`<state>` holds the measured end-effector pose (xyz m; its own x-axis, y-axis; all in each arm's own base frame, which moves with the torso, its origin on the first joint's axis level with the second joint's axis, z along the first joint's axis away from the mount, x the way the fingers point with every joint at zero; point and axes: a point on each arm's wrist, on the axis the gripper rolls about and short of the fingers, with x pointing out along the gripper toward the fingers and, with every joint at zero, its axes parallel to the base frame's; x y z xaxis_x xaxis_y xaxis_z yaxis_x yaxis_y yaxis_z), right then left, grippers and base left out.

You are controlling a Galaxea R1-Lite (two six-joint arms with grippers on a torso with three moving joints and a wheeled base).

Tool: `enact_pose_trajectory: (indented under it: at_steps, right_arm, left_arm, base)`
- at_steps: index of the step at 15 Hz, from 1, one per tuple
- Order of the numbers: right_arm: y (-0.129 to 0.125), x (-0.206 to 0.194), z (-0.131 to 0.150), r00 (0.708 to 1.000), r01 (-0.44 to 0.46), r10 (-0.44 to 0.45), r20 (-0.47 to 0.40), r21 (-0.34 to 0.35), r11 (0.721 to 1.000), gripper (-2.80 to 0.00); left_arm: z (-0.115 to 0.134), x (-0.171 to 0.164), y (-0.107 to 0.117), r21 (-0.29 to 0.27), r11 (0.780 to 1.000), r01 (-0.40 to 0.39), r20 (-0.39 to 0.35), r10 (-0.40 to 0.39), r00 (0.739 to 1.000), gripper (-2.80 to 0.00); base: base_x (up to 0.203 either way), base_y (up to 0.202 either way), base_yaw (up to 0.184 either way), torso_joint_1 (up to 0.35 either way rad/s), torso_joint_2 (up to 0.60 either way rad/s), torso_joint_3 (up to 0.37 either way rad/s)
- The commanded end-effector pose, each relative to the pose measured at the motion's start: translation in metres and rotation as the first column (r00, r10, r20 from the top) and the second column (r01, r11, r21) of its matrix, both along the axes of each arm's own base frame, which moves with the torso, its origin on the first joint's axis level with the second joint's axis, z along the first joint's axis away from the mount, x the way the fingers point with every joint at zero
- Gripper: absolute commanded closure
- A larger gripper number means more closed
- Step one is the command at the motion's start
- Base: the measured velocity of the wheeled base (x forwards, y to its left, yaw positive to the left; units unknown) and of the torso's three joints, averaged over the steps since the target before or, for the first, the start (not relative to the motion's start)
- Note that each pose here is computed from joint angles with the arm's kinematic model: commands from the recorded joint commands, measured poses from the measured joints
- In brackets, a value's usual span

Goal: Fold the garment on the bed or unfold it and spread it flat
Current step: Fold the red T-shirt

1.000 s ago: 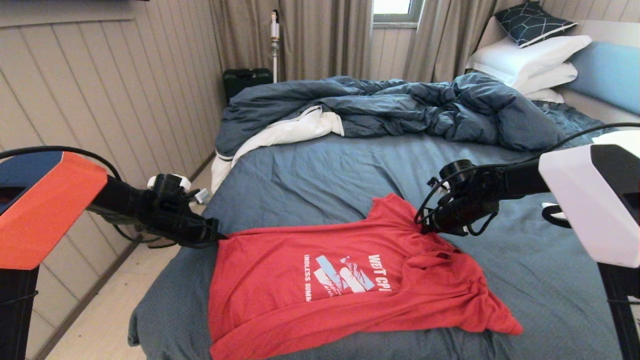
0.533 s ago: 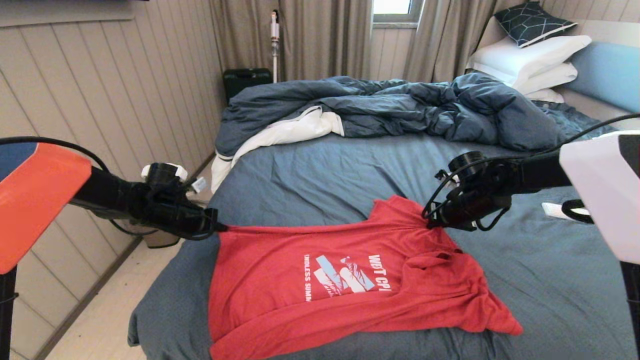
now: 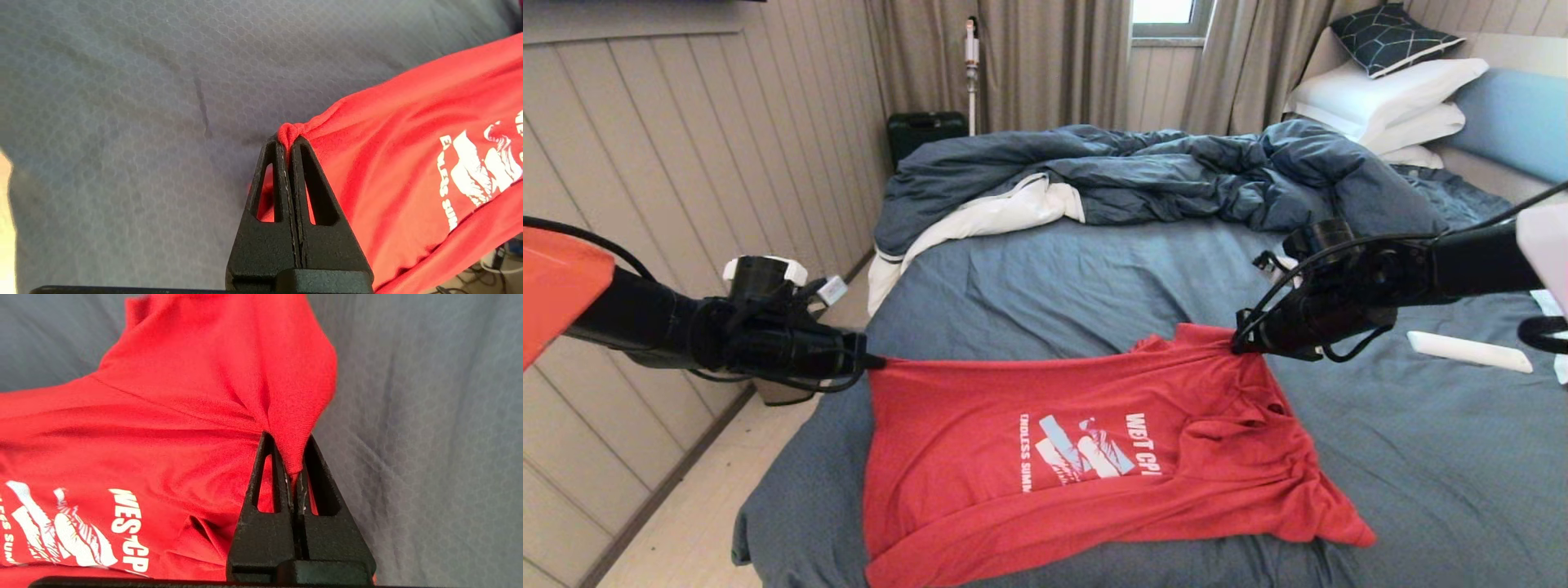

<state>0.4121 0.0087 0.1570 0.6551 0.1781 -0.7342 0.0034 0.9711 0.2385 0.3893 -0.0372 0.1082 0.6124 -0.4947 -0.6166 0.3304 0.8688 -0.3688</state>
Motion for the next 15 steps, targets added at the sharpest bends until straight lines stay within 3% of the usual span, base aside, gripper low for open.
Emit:
enact_pose_trajectory:
  at_steps: [1, 4, 9, 15]
  right_arm:
    - [0.000, -0.004, 0.003, 1.000, -0.001, 0.001, 0.017, -0.001, 1.000, 0.00]
    - [-0.002, -0.005, -0.007, 1.000, 0.003, -0.003, -0.015, 0.000, 1.000, 0.00]
    - [-0.002, -0.024, -0.001, 1.000, -0.002, 0.002, -0.020, -0.001, 1.000, 0.00]
    - [-0.003, -0.056, -0.004, 1.000, 0.002, -0.001, 0.021, -0.008, 1.000, 0.00]
  left_arm:
    - [0.004, -0.005, 0.000, -0.002, 1.000, 0.001, 0.006, -0.001, 1.000, 0.00]
    - [0.003, -0.007, 0.000, -0.003, 1.000, 0.002, -0.001, -0.002, 1.000, 0.00]
    - [0.012, -0.026, 0.002, -0.004, 1.000, 0.001, 0.008, -0.001, 1.000, 0.00]
    - [0.003, -0.061, 0.005, -0.003, 1.000, 0.000, 0.023, 0.000, 1.000, 0.00]
  base:
    - [0.000, 0.000, 0.000, 0.000, 0.00, 0.000]
    - [0.000, 0.000, 0.000, 0.000, 0.00, 0.000]
    - [0.000, 0.000, 0.000, 0.000, 0.00, 0.000]
    - [0.000, 0.000, 0.000, 0.000, 0.00, 0.000]
